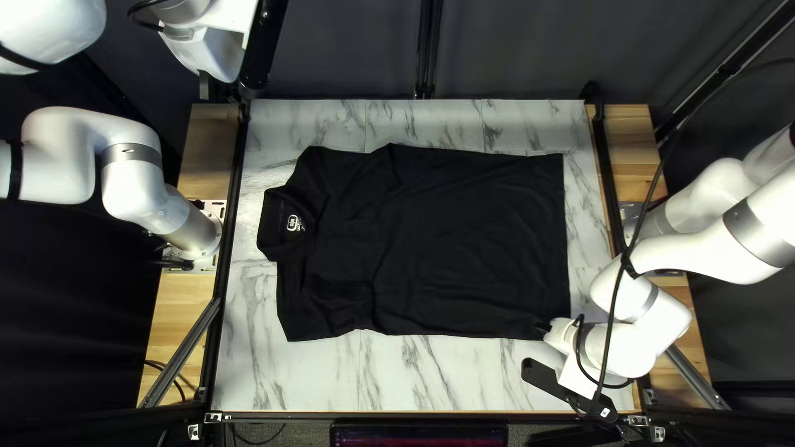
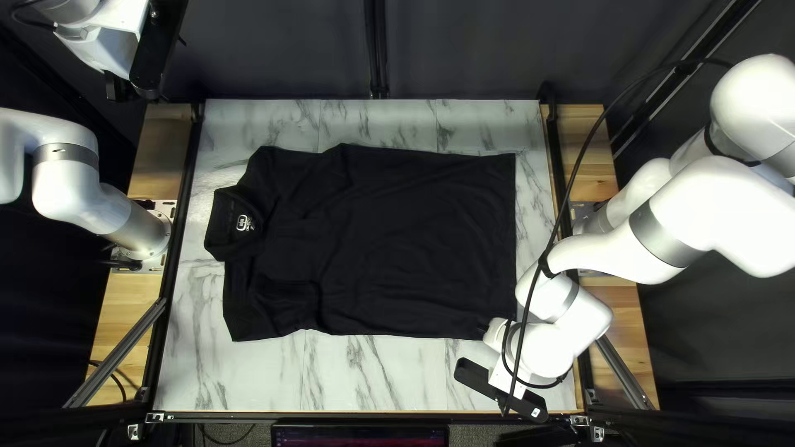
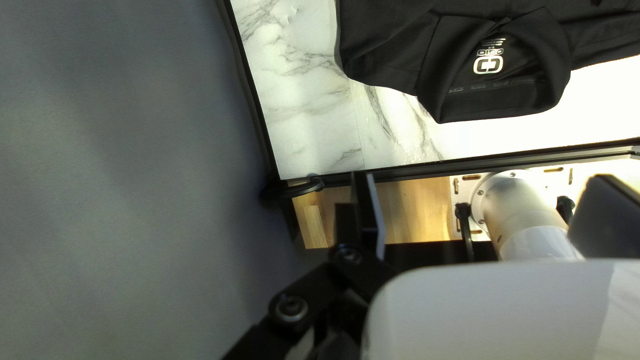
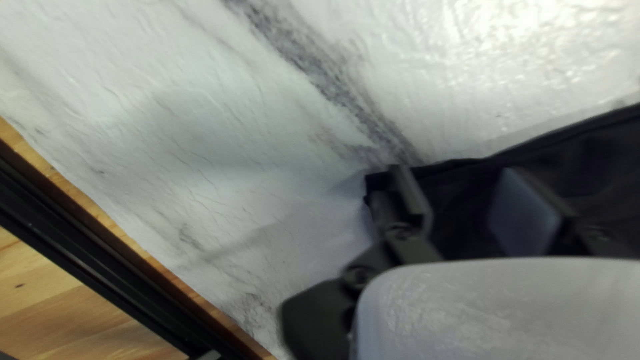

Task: Fold t-shirt

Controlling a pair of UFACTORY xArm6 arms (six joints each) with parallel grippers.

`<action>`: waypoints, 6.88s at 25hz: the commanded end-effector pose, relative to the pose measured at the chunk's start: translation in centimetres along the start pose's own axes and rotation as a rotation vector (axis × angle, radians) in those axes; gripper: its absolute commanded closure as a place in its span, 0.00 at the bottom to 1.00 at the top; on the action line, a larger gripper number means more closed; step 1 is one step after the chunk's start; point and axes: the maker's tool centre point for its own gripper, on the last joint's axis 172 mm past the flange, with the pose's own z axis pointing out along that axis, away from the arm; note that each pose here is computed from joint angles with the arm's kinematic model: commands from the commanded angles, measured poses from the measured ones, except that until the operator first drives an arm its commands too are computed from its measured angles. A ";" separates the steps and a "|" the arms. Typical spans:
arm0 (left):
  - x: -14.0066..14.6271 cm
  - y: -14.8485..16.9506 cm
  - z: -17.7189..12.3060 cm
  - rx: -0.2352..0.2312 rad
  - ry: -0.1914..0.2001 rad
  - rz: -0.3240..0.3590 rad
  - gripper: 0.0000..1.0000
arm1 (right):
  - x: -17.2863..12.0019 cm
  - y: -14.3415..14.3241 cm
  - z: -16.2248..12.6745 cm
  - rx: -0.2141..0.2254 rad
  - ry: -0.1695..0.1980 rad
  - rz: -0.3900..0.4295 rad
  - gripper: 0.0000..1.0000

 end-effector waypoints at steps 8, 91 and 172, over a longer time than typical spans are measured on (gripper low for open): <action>0.0 0.0 0.0 0.000 0.000 0.000 0.00 | -0.6 -0.9 -0.9 -0.006 -0.020 0.003 0.19; 0.0 0.0 0.0 0.000 0.000 0.000 0.00 | 1.3 -4.1 -2.3 0.000 -0.054 -0.002 1.00; 0.0 0.0 0.0 0.000 0.000 0.000 0.00 | -27.8 9.8 -30.8 0.065 0.070 0.719 0.00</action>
